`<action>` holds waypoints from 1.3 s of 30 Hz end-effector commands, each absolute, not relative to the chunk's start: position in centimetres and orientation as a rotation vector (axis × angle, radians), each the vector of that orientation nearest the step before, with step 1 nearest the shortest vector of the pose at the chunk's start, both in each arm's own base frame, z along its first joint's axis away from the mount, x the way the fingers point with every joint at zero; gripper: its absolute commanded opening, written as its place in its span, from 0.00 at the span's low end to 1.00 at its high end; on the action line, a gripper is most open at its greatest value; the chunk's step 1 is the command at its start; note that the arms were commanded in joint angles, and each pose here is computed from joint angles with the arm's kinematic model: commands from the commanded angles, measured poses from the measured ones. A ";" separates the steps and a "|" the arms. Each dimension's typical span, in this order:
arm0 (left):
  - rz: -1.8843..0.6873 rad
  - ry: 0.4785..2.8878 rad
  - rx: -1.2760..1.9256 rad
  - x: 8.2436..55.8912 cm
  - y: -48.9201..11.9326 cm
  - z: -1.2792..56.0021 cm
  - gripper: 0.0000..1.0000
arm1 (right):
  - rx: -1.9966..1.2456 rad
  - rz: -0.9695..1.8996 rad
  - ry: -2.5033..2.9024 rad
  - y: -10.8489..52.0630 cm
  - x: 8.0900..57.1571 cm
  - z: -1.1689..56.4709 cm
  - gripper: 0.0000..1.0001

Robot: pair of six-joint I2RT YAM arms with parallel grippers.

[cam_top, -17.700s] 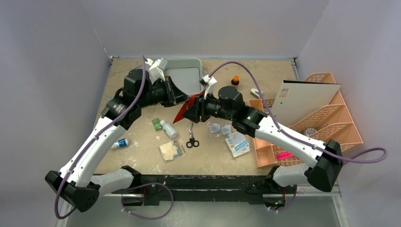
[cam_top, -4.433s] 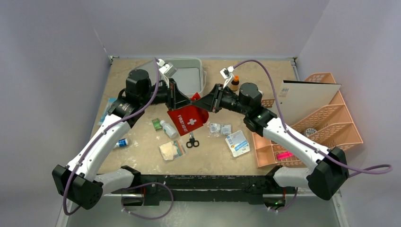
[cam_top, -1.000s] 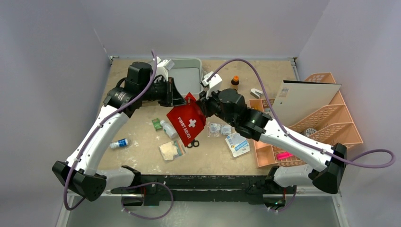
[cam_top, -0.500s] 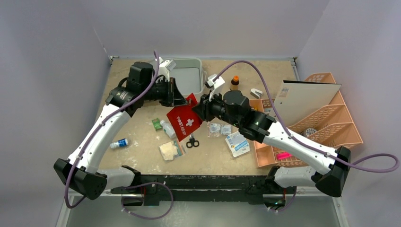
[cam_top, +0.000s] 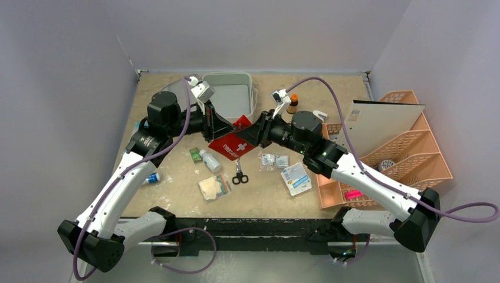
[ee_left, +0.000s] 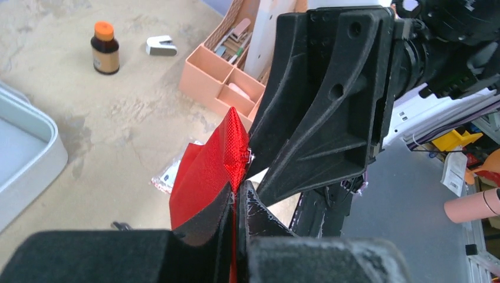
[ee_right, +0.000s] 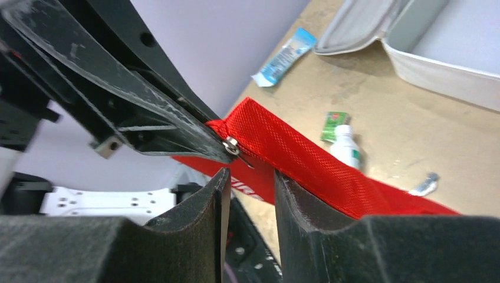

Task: Organize the medicine kit
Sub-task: Zip the medicine pouch.

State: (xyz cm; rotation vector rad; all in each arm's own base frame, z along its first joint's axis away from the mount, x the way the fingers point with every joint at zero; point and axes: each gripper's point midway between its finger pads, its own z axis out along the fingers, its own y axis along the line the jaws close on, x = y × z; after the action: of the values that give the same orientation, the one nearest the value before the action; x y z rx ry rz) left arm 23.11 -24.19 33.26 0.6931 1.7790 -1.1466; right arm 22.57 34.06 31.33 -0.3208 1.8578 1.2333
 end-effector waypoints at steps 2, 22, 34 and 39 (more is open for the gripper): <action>-1.162 1.576 0.818 22.6 -24.9 35.9 0.00 | -0.226 1.517 1.720 34.6 21.5 36.5 0.36; -1.211 1.490 0.961 21.0 -25.4 35.3 0.00 | -0.037 1.646 1.657 35.0 23.7 37.7 0.32; -1.205 1.503 0.964 20.6 -25.1 34.7 0.00 | 0.066 1.736 1.597 35.4 24.7 37.7 0.00; -1.150 1.579 0.821 22.0 -24.5 35.3 0.00 | 0.093 1.655 1.656 34.9 25.3 36.1 0.00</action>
State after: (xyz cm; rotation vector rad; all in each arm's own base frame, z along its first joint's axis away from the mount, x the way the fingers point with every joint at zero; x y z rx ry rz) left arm 23.68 -24.04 33.95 0.8275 1.5913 -1.0910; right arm 24.37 35.42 34.96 0.0449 1.7244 1.6846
